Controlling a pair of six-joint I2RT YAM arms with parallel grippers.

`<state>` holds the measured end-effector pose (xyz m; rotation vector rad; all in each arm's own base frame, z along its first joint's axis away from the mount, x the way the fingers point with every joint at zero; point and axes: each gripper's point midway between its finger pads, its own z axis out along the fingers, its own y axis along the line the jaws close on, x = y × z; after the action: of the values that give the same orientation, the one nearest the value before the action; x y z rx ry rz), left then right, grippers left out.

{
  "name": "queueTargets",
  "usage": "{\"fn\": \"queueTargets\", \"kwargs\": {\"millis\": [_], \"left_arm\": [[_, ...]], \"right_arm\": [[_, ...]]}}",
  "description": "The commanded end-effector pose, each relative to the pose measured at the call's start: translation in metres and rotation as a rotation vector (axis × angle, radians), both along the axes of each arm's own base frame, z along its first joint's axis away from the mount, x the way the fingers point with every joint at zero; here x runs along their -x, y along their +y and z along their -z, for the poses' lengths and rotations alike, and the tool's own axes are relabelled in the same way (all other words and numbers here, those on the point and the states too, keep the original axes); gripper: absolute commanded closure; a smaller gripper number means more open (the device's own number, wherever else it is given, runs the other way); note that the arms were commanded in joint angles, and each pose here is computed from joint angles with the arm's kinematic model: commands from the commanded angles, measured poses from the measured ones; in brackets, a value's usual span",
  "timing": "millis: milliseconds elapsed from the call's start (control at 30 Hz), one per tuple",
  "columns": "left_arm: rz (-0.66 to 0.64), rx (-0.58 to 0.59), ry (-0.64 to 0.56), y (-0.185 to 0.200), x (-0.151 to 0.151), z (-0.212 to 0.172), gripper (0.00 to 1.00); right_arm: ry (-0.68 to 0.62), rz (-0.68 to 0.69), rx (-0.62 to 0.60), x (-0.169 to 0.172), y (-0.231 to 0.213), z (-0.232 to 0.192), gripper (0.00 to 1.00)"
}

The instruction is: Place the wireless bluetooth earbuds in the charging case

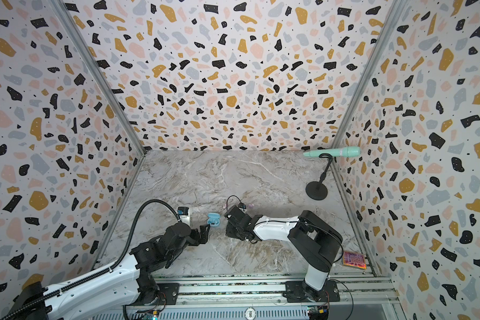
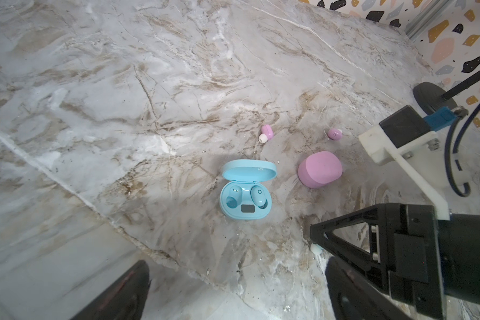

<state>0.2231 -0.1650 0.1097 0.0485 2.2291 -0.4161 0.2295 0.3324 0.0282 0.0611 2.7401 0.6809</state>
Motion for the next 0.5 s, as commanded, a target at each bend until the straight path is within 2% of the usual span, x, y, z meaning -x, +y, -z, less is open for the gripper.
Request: {"fn": "queueTargets", "kwargs": {"millis": [0, 467], "left_arm": [[0.0, 0.021, -0.021, -0.0017, -0.0013, -0.004, 0.0], [0.0, 0.048, -0.027, -0.0033, -0.0008, -0.0089, 0.0]], "right_arm": [[0.034, -0.005, 0.049, 0.0094, -0.0147, 0.0106, 0.75], [0.033, -0.001, 0.034, 0.0091, -0.0142, 0.0109, 0.79]]}}
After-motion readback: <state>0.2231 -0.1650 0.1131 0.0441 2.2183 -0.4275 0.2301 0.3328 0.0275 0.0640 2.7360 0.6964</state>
